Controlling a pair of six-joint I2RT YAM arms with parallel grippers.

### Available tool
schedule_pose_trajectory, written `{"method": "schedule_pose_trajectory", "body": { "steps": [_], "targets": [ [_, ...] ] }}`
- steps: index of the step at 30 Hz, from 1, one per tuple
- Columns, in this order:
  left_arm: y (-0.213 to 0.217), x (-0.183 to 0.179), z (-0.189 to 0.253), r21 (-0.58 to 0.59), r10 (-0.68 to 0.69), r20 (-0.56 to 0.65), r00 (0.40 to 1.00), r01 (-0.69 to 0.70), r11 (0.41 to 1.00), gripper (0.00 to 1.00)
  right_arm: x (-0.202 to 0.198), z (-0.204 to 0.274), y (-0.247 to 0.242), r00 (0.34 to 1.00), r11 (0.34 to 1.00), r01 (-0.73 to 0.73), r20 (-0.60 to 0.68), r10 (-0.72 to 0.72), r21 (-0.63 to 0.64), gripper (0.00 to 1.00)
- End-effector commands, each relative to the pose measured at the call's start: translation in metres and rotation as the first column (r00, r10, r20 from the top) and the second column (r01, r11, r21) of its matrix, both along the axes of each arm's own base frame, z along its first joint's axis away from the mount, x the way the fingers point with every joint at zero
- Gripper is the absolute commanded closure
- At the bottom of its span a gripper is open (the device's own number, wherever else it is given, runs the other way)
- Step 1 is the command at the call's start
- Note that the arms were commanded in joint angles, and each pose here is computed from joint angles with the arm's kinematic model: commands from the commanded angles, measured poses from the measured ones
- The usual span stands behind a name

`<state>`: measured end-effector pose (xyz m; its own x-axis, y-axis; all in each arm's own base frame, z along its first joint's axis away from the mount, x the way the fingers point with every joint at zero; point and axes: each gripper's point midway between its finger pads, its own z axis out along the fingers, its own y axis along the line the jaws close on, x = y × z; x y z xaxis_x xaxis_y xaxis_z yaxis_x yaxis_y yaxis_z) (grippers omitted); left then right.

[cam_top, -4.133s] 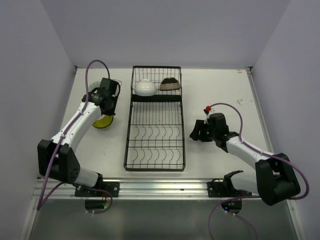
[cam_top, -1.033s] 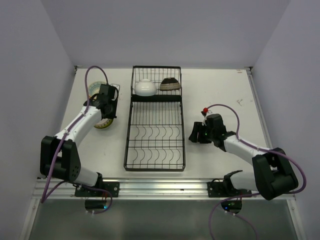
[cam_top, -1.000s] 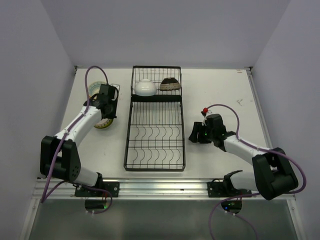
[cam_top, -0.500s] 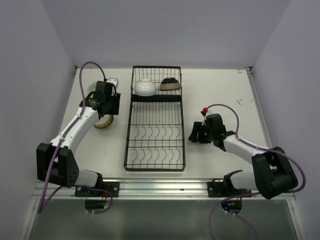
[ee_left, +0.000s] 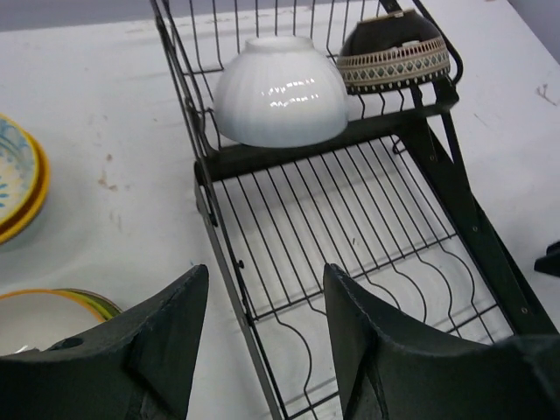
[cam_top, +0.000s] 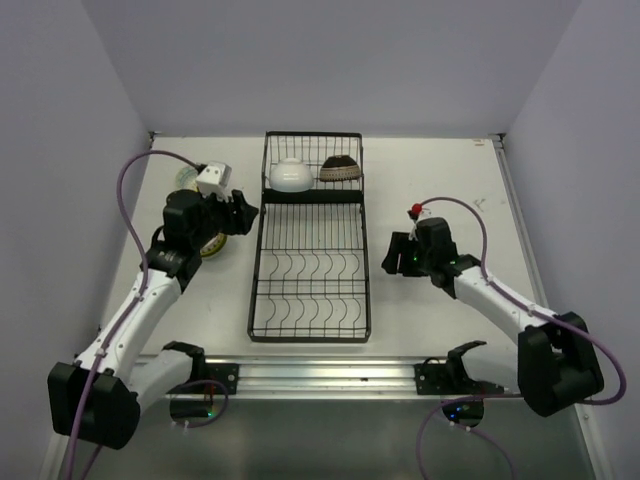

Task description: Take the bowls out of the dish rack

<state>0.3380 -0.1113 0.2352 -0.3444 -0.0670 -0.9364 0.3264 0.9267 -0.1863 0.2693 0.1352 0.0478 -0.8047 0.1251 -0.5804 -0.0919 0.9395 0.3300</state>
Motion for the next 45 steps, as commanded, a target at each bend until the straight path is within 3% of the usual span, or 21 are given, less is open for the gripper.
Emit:
{"method": "schedule_pose_trajectory", "body": {
  "steps": [1, 4, 7, 13, 24, 28, 35, 42, 45],
  "targets": [
    [-0.026, 0.003, 0.001, -0.115, -0.107, 0.05, 0.993, 0.112, 0.987, 0.41, 0.022, 0.059, -0.002, 0.988, 0.999, 0.043, 0.148, -0.045, 0.015, 0.39],
    [-0.023, 0.012, -0.029, -0.107, -0.065, -0.08, 0.995, 0.056, 0.993, 0.42, 0.031, 0.089, 0.005, 0.97, 0.992, 0.072, 0.225, -0.095, 0.108, 0.39],
    [-0.02, 0.012, -0.065, -0.091, -0.034, -0.229, 0.973, 0.014, 0.996, 0.43, 0.036, 0.102, 0.013, 0.963, 0.98, 0.082, 0.241, -0.125, 0.182, 0.47],
    [-0.027, 0.011, -0.073, -0.114, -0.063, -0.265, 0.962, 0.033, 0.993, 0.45, 0.037, 0.091, 0.029, 0.98, 0.979, 0.028, 0.189, -0.068, 0.203, 0.51],
    [-0.03, 0.002, -0.039, -0.125, -0.103, -0.154, 0.983, 0.084, 0.989, 0.44, 0.015, 0.073, 0.04, 0.988, 0.989, -0.055, 0.151, 0.034, 0.135, 0.47],
    [-0.025, 0.001, -0.03, -0.11, -0.082, -0.118, 0.99, 0.069, 0.992, 0.34, 0.008, 0.056, 0.037, 0.994, 0.997, -0.037, 0.106, 0.029, 0.073, 0.47],
    [-0.016, -0.001, -0.016, -0.093, -0.041, -0.069, 0.997, 0.034, 0.995, 0.31, -0.003, 0.04, 0.049, 0.995, 0.997, -0.069, 0.076, 0.067, 0.019, 0.47],
    [-0.013, -0.003, -0.01, -0.089, -0.027, -0.049, 0.998, 0.023, 0.996, 0.3, -0.007, 0.026, 0.051, 0.996, 0.996, -0.072, 0.042, 0.075, -0.061, 0.5],
    [-0.011, -0.003, -0.011, -0.082, -0.018, -0.053, 0.998, 0.013, 0.997, 0.29, -0.004, 0.018, 0.041, 0.999, 0.992, -0.026, 0.028, 0.03, -0.127, 0.57]
  ]
}}
